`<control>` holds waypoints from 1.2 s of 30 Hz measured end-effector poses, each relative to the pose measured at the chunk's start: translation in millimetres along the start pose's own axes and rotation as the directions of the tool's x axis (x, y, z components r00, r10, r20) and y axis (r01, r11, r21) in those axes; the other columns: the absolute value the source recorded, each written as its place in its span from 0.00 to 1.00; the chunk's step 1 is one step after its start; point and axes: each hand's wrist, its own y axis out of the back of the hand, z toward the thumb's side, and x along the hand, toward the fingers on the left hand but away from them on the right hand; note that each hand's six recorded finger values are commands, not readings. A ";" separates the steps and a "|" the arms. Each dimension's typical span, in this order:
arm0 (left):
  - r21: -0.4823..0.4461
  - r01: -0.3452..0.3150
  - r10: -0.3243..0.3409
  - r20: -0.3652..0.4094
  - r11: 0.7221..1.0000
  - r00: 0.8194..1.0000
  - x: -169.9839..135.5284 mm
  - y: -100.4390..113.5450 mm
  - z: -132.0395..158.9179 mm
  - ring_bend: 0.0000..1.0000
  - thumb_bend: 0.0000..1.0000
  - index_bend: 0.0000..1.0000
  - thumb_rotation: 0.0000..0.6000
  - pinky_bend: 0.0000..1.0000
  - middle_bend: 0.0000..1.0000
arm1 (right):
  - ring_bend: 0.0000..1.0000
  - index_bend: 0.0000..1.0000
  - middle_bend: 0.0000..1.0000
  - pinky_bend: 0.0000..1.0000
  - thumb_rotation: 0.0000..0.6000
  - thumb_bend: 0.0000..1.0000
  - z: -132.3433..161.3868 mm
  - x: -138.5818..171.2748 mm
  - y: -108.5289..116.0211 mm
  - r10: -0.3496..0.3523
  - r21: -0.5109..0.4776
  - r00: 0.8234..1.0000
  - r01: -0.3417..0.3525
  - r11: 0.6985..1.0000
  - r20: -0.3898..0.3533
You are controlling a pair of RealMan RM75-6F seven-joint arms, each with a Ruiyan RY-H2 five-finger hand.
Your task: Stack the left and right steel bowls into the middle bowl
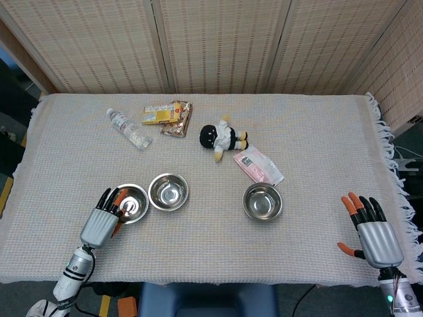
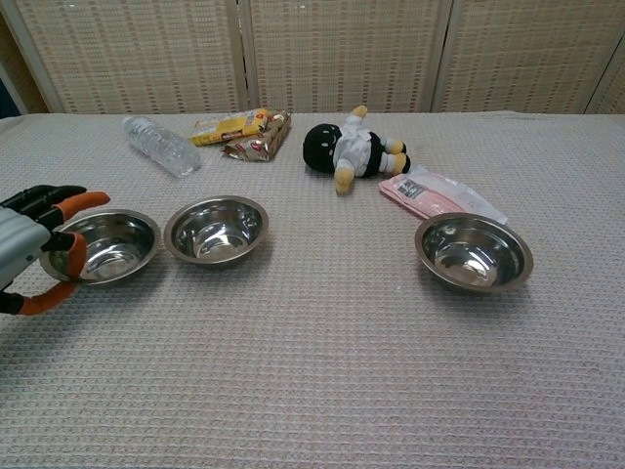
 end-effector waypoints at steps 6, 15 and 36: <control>-0.024 -0.040 0.040 0.001 0.999 0.999 7.9 9.7 0.4 0.00 0.52 0.68 1.00 0.10 0.06 | 0.00 0.00 0.00 0.00 0.87 0.05 0.4 -0.7 -1.0 0.006 0.000 1.000 -0.006 1.000 0.000; -0.066 -0.134 0.135 0.017 0.989 0.991 33.3 34.7 12.1 0.00 0.52 0.69 1.00 0.11 0.09 | 0.00 0.00 0.00 0.00 0.87 0.05 0.4 -1.5 -1.1 0.007 0.000 1.000 -0.007 1.000 0.001; -0.048 -0.075 0.081 0.132 0.996 0.988 83.3 26.8 78.4 0.00 0.43 0.00 1.00 0.11 0.00 | 0.00 0.00 0.00 0.00 0.87 0.05 -3.9 0.2 2.3 0.001 -0.009 1.000 -0.001 1.000 0.009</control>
